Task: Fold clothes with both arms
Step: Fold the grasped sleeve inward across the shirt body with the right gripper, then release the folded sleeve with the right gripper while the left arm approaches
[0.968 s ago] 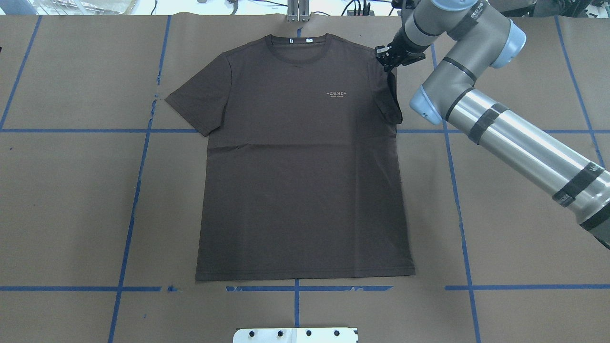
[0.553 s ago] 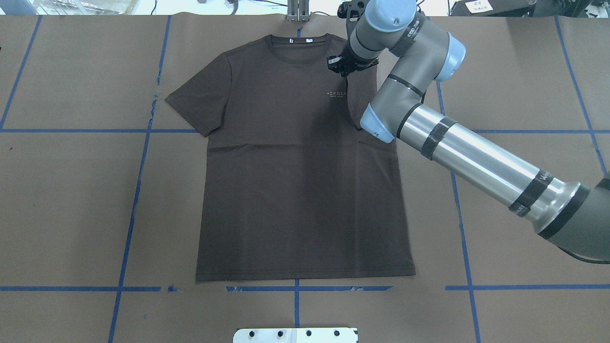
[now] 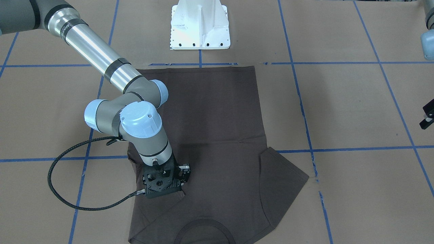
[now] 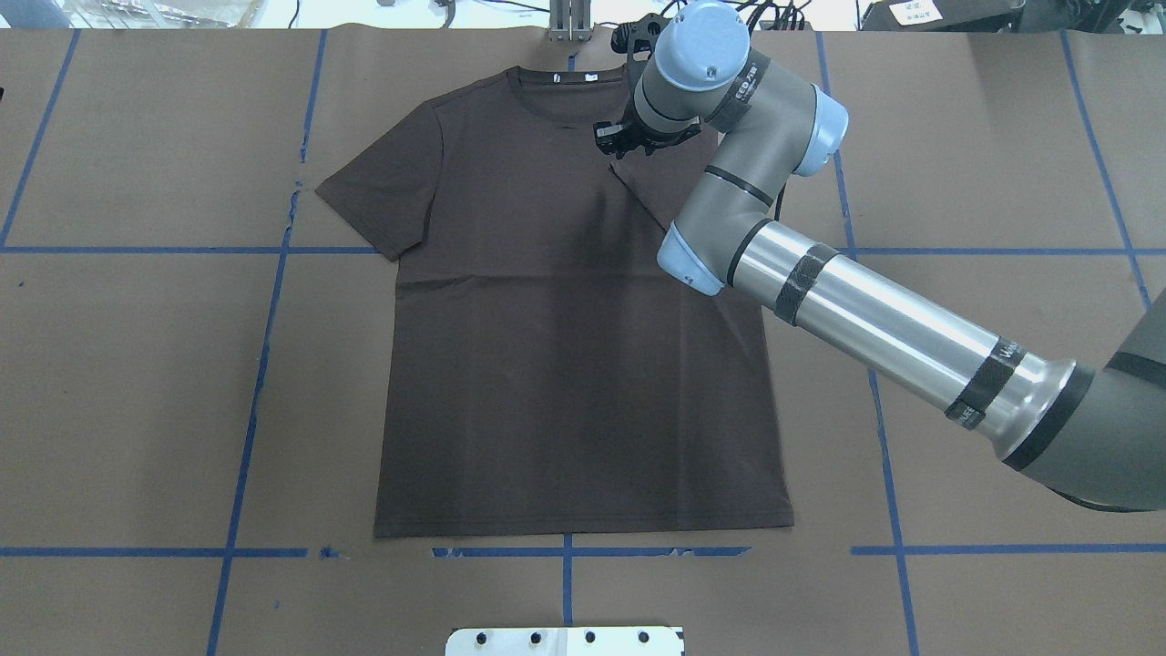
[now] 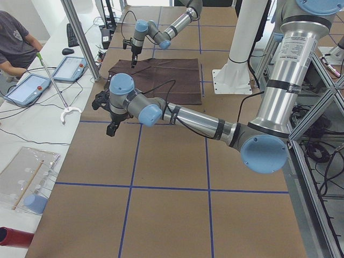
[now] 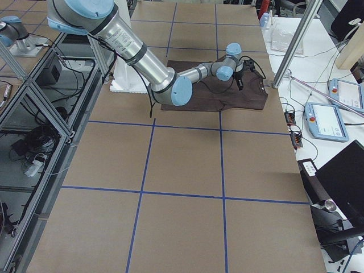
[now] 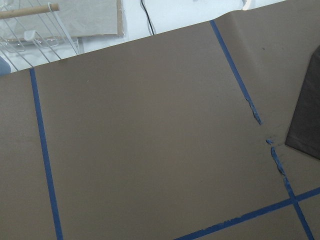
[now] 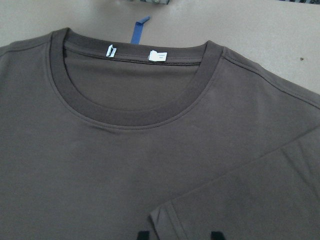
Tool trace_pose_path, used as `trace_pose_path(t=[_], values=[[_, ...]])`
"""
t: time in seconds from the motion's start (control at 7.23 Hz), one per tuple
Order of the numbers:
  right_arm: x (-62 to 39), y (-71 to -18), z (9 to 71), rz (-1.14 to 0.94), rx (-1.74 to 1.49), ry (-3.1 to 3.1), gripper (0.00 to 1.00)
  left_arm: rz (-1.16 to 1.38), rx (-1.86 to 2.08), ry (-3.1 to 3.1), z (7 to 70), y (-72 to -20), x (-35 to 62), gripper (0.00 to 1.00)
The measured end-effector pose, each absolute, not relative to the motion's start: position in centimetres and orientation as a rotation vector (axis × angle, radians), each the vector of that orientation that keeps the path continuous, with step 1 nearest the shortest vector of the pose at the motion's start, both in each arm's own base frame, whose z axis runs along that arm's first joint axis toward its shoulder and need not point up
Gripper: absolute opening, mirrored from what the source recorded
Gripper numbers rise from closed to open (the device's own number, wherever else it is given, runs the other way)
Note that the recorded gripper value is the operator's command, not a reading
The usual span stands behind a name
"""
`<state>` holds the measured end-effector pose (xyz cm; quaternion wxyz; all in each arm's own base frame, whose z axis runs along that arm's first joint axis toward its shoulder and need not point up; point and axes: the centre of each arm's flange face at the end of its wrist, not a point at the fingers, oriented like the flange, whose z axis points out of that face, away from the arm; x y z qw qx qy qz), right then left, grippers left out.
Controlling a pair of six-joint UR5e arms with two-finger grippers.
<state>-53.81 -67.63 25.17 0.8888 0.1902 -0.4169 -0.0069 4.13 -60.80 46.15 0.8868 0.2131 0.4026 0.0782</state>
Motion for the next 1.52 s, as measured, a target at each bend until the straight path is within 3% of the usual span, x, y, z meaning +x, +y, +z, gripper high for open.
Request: trace_pose_path(t=[0.28,0.69,1.11,1.52], values=[[-51.8,-67.1,24.1,0.04,0.264,-0.912,1.0,0.134,0.435,0.867,43.3,-63.1,8.6,1.0],[-43.9,-65.2,24.5,0.132,0.047,-0.834,1.0,-0.086,0.357,0.909,36.4,-63.0,26.9,1.0],[-38.9,-64.4,27.2,0.151,-0.045,-0.878,1.0,-0.317,0.362,0.902,39.3,-63.6,36.1,0.99],[-38.8,-64.2,27.1,0.154,-0.047,-0.883,1.0,-0.377,0.388,0.858,41.5,-62.4,41.2,0.98]])
